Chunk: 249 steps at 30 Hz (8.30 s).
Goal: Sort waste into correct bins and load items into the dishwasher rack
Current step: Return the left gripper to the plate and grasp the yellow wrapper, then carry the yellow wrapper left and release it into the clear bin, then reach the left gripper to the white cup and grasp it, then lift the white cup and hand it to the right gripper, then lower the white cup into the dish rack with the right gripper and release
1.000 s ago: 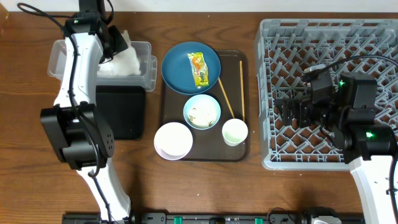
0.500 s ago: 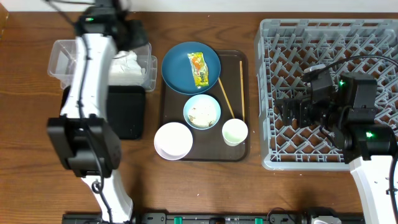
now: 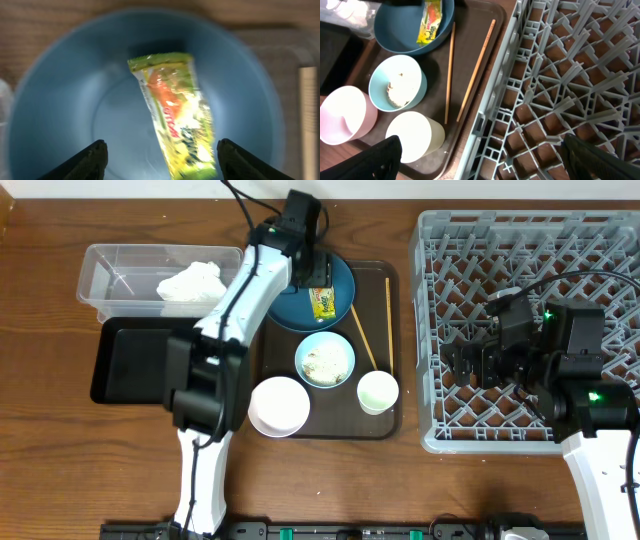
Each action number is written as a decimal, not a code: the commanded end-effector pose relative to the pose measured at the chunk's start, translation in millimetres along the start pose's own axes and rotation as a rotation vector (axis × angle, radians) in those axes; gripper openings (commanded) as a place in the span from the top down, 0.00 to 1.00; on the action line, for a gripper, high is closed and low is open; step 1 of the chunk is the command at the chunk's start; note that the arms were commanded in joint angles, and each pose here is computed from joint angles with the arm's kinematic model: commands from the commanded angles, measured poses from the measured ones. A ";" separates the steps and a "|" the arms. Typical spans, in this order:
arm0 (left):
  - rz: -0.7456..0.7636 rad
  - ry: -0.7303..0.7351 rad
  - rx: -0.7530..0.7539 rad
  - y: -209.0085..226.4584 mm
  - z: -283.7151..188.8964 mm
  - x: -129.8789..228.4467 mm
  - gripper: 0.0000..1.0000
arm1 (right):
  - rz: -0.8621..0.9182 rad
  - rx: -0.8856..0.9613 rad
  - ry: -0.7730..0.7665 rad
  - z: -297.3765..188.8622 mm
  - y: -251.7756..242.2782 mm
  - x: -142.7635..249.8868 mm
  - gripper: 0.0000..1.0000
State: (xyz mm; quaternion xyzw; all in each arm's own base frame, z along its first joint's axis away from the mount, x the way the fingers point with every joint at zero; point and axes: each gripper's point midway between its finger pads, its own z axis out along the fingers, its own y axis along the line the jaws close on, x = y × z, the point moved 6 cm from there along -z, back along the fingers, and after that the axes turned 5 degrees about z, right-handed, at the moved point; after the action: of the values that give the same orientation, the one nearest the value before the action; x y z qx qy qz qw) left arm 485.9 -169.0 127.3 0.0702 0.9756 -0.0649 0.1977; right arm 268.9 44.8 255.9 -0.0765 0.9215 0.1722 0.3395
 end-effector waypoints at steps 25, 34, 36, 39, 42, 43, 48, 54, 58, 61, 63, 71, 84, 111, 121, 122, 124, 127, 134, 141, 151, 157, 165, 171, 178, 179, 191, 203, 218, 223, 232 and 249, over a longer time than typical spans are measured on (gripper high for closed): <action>0.046 0.088 -0.014 -10.6 67.0 24.2 0.44 | -0.013 -0.009 0.002 -0.8 3.1 -2.7 0.01; 0.041 0.073 -0.011 -9.3 58.3 19.0 0.94 | -0.010 -0.009 0.008 -0.8 3.2 -1.6 0.01; 0.032 0.053 -0.011 -5.9 44.2 12.4 0.94 | -0.010 -0.009 0.008 -0.8 3.2 -1.6 0.01; 0.009 -0.006 -0.010 3.7 8.8 -2.7 0.94 | -0.011 -0.009 0.007 -0.8 3.1 -1.7 0.01; -0.046 -0.077 -0.017 19.2 -35.9 -17.3 0.94 | -0.011 -0.009 0.007 -0.8 3.1 -1.7 0.01; -0.079 -0.104 -0.020 26.8 -53.0 -21.6 0.94 | -0.011 -0.009 0.007 -0.8 3.1 -1.7 0.01; -0.227 -0.221 -0.056 77.4 -120.2 -34.3 0.94 | -0.012 -0.009 0.004 -0.8 3.1 -2.3 0.01; -0.471 -0.220 -0.213 161.7 -139.4 -20.2 0.94 | -0.014 -0.009 -0.003 -0.8 3.1 -3.6 0.01; -0.561 -0.152 -0.267 201.2 -122.0 -2.4 0.94 | -0.016 -0.009 -0.007 -0.8 3.1 -4.4 0.01; -0.594 -0.110 -0.285 217.9 -111.6 7.8 0.83 | -0.016 -0.009 -0.007 -0.8 3.1 -4.4 0.01; -0.605 -0.090 -0.291 222.4 -109.4 12.0 0.71 | -0.016 -0.009 -0.007 -0.8 3.1 -4.4 0.01; -0.600 -0.090 -0.268 219.3 -118.7 13.2 0.49 | -0.005 -0.009 -0.014 -0.9 3.1 -5.7 0.01; -0.289 0.034 0.079 114.8 -164.8 30.4 0.49 | -0.004 -0.062 -0.031 -1.1 9.0 -9.0 0.01; 0.082 0.374 0.109 -109.1 -106.9 149.6 0.49 | 0.008 -0.061 -0.034 -1.2 9.0 -9.7 0.01; 0.160 0.347 0.039 -125.9 -82.3 178.2 0.50 | 0.042 -0.063 -0.028 -1.1 9.0 -8.8 0.01; 0.158 0.350 0.030 -124.1 -80.0 180.2 0.50 | 0.044 -0.062 -0.025 -1.1 9.0 -8.1 0.01; 0.157 0.349 0.030 -122.8 -75.1 182.8 0.50 | 0.046 -0.062 -0.018 -1.1 9.0 -6.8 0.01; 0.157 0.345 0.039 -122.9 -67.1 187.0 0.54 | 0.048 -0.062 -0.013 -1.1 9.0 -5.9 0.01; 0.154 0.345 0.054 -123.9 -64.3 188.8 0.79 | 0.050 -0.062 -0.009 -1.1 9.0 -5.1 0.01; 0.139 0.368 0.146 -129.4 -71.0 185.8 0.94 | 0.065 -0.063 -0.009 -1.1 9.1 -5.1 0.01; -0.027 0.228 0.562 -82.9 -147.0 125.0 0.94 | 0.109 -0.281 -0.017 1.7 30.3 -12.6 0.01; -0.096 0.147 0.869 -48.1 -184.1 100.0 0.94 | 0.042 -0.626 -0.045 8.0 56.5 -25.6 0.04; -0.100 0.125 1.062 -41.6 -202.0 93.9 0.94 | -0.092 -0.918 -0.107 15.2 71.2 -39.8 0.21; -0.073 0.120 1.190 -48.7 -214.9 91.8 0.94 | -0.155 -0.999 -0.105 27.0 85.5 -41.1 0.18; -0.067 0.128 1.265 -51.5 -222.8 92.1 0.94 | -0.227 -1.029 -0.135 27.3 98.2 -44.7 0.18; -0.067 0.130 1.272 -51.7 -223.5 92.2 0.94 | -0.234 -1.032 -0.138 27.2 99.6 -44.9 0.18; -0.068 0.130 1.274 -51.8 -223.8 92.2 0.94 | -0.296 -1.087 -0.161 23.5 123.0 -49.8 0.29; -0.068 0.130 1.274 -51.8 -223.7 92.3 0.94 | -0.307 -1.098 -0.176 21.2 126.9 -53.6 0.48; -0.068 0.130 1.270 -51.6 -223.3 92.2 0.72 | -0.203 -1.042 -0.233 10.7 92.2 -76.4 0.64; -0.071 0.122 1.217 -49.8 -217.6 91.7 0.71 | -0.066 -0.935 -0.255 10.0 58.0 -86.2 0.65; -0.105 0.074 0.738 -20.1 -173.2 90.7 0.69 | 0.193 -0.541 -0.179 27.2 9.7 -67.6 0.64; -0.128 0.065 0.258 26.7 -147.8 97.0 0.64 | 0.269 0.288 0.269 -48.9 19.6 -23.0 0.59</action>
State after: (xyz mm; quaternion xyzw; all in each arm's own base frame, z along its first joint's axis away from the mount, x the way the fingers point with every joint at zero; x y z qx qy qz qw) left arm 344.0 -115.3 222.3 0.0340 0.9612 -0.2340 0.1423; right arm 251.3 54.1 319.5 0.0454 0.9673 0.1336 0.2109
